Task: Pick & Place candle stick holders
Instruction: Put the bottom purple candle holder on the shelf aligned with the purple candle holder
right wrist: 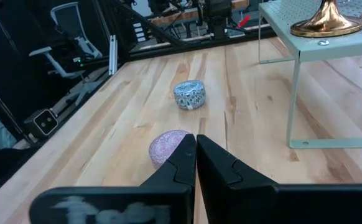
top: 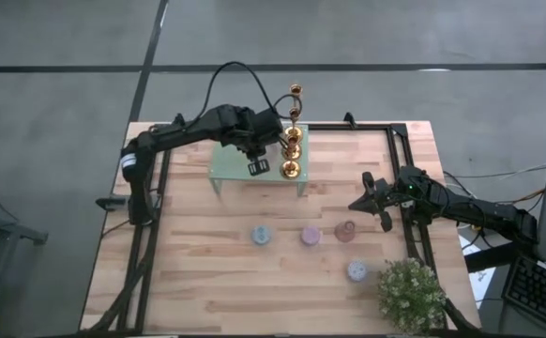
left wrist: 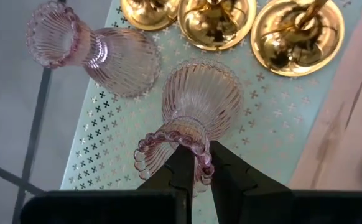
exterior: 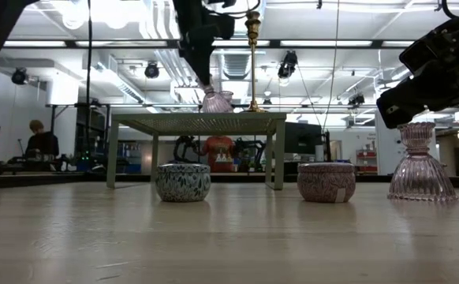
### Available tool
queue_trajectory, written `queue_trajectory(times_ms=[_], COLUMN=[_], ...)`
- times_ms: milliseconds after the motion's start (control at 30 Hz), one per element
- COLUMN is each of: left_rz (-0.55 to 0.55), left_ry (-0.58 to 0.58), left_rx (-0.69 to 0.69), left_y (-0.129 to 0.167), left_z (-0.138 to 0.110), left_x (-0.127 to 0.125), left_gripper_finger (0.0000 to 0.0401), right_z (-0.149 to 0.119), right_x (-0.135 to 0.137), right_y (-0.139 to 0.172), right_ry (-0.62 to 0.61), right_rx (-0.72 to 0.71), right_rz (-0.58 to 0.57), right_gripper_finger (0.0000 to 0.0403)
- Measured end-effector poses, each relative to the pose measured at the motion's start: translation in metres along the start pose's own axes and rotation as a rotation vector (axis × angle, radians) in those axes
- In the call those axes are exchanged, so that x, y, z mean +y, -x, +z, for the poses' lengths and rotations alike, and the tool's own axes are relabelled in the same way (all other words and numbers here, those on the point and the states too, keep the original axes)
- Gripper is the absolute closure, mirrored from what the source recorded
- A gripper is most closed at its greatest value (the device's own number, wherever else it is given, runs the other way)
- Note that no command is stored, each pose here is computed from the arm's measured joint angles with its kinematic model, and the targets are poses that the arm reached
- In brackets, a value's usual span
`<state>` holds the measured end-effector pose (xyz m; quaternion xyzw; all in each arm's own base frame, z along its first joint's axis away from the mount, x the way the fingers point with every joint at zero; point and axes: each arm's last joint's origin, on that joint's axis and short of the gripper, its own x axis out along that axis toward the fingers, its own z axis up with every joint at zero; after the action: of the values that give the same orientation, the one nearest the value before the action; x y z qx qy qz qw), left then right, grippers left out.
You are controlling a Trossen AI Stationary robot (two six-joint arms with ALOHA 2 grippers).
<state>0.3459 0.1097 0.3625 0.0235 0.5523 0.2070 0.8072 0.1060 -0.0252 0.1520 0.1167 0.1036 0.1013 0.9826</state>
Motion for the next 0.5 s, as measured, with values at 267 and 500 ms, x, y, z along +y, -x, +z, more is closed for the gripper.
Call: queue_trajectory(times_ms=[267, 500], left_rz=[-0.001, 0.003], left_ry=[-0.009, 0.010], left_rx=[-0.007, -0.060], left_y=[-0.0009, -0.0015], left_z=[0.0009, 0.0060], left_x=[-0.0002, 0.0000], left_gripper_finger=[0.0344, 0.0334], right_z=[0.0000, 0.0000], right_x=[0.0000, 0.0000], right_y=[0.0000, 0.0000], right_ry=[0.000, 0.001], right_rx=[0.000, 0.000], right_rz=[0.000, 0.000], right_gripper_finger=[0.0394, 0.0394])
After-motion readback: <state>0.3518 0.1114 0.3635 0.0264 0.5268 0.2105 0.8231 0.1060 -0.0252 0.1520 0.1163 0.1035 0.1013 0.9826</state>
